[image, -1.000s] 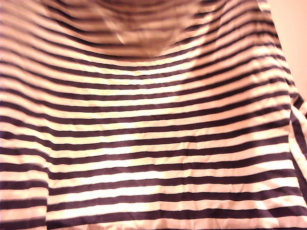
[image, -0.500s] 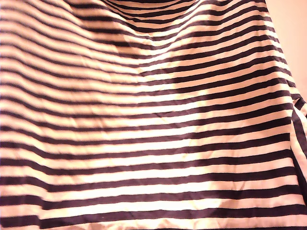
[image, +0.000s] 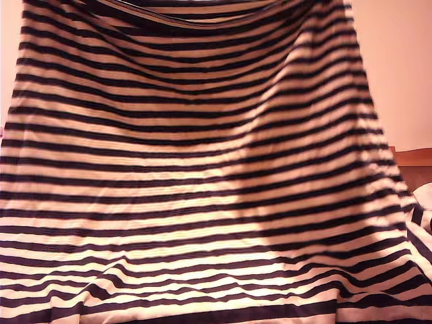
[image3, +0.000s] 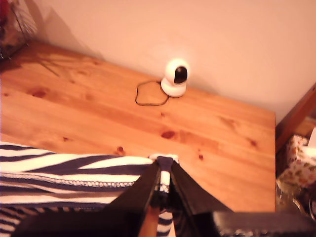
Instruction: Fold the t-shirt in front of you. After folding it, place it to the right side.
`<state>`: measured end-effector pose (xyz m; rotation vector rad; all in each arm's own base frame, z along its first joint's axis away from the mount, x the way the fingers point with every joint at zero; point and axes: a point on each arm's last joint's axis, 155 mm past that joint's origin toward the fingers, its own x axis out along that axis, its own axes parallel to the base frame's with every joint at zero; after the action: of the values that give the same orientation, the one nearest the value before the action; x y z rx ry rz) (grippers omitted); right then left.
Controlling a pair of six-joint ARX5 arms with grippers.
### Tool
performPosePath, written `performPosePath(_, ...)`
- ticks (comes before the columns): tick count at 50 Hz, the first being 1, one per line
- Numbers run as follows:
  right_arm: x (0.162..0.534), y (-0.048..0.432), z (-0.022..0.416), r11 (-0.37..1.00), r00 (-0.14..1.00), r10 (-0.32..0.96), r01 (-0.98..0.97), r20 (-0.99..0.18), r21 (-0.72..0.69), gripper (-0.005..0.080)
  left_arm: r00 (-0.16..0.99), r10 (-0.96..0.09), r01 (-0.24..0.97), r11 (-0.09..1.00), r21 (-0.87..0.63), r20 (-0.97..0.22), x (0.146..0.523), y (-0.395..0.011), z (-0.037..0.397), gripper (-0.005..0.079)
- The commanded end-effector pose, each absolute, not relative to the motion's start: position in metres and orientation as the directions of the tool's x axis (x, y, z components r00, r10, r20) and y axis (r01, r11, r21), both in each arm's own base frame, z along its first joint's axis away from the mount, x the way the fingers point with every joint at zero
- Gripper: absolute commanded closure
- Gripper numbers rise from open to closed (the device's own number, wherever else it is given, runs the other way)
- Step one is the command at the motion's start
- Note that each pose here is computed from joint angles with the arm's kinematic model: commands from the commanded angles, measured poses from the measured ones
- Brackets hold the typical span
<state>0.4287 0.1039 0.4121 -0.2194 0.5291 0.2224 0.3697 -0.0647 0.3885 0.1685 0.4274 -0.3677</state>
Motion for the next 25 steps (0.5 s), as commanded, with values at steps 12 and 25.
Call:
performPosePath(12,0.400,0.092,0.406,0.960,0.868,0.145,-0.239,-0.475,-0.143,0.0765,0.865,-0.299,0.361,0.929,0.086,-0.404,0.354,-0.058,0.370,0.0762)
performPosePath(25,0.399,0.080,0.379,0.964,0.887,0.125,-0.214,-0.444,-0.157,0.0765,0.880,-0.296,0.361,0.925,0.118,-0.370,0.360,-0.057,0.370,0.0762)
